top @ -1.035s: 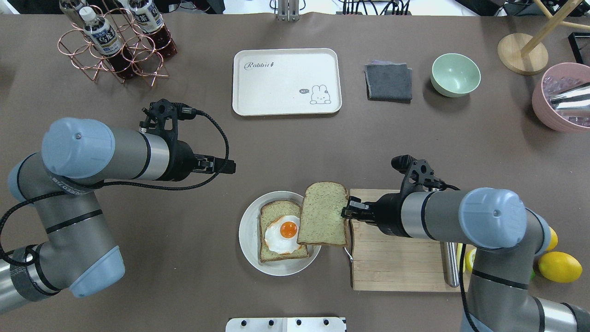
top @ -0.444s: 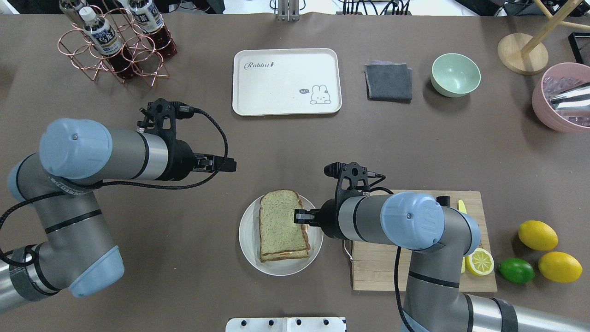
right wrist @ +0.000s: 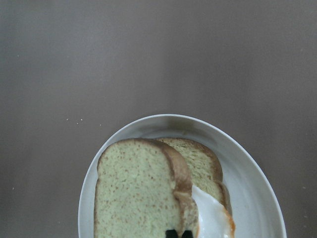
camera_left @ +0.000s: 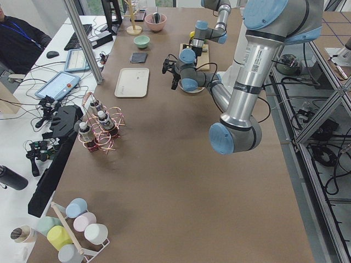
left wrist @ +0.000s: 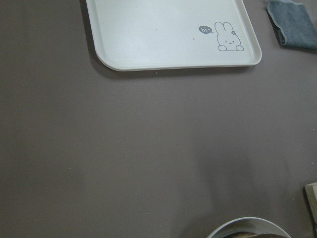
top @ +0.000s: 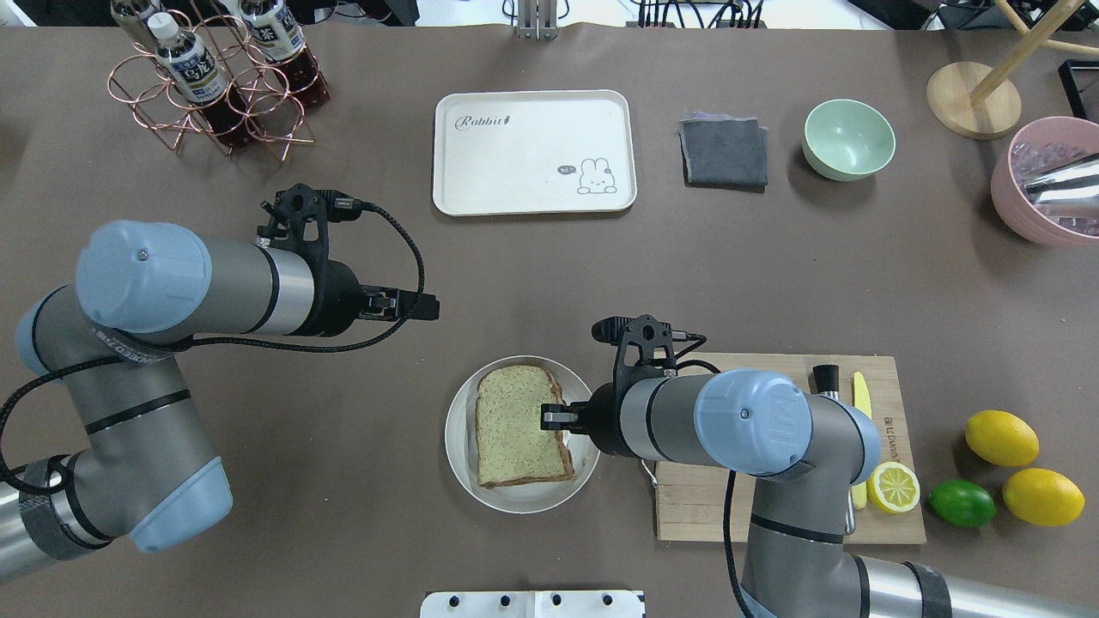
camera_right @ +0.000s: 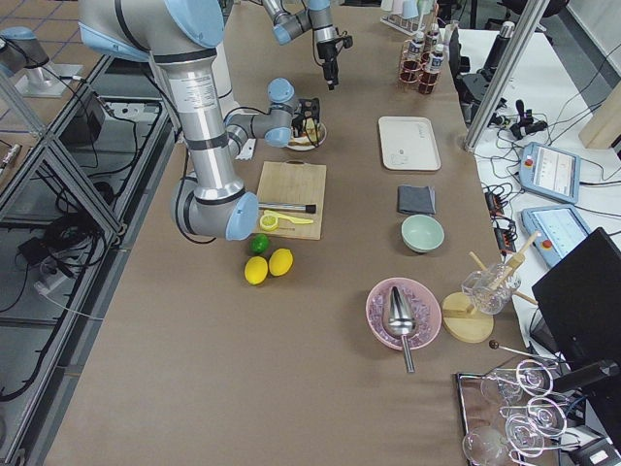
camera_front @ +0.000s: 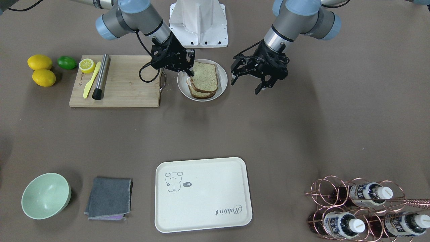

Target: Make sandwich and place on tray

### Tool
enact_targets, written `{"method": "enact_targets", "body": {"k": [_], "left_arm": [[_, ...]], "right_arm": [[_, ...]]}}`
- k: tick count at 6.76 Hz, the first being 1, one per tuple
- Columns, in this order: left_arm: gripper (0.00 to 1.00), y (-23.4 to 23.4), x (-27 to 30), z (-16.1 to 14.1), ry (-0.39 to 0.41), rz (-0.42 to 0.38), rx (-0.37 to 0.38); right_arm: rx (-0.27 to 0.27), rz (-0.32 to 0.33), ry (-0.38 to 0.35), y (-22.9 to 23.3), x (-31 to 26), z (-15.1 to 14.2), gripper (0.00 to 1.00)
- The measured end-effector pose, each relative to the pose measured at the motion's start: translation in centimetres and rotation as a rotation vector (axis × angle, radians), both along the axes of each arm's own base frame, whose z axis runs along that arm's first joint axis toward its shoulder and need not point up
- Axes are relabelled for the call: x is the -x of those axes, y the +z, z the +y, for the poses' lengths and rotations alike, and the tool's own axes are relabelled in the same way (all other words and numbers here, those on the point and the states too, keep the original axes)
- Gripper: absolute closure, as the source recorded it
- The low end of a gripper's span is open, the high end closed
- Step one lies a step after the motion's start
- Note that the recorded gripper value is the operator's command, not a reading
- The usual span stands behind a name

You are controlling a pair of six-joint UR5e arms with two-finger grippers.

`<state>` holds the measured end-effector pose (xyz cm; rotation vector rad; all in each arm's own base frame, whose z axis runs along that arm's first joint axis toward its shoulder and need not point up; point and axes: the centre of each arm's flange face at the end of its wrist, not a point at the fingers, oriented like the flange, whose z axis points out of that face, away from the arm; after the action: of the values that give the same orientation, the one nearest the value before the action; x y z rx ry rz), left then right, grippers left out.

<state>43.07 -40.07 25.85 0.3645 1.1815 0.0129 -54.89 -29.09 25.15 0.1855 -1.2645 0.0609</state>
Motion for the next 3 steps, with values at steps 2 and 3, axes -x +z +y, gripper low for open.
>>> {"method": "enact_targets", "body": {"k": [2,3], "left_arm": [[0.02,-0.12,-0.1,-0.02,0.001,0.001,-0.001],[0.02,-0.23,-0.14,-0.04,0.001,0.003,-0.002]], "right_arm": [[-0.002,0.011,0.001,0.57,0.32,0.51,0.52],[-0.003,0.014,0.004,0.72,0.32,0.47,0.01]]}}
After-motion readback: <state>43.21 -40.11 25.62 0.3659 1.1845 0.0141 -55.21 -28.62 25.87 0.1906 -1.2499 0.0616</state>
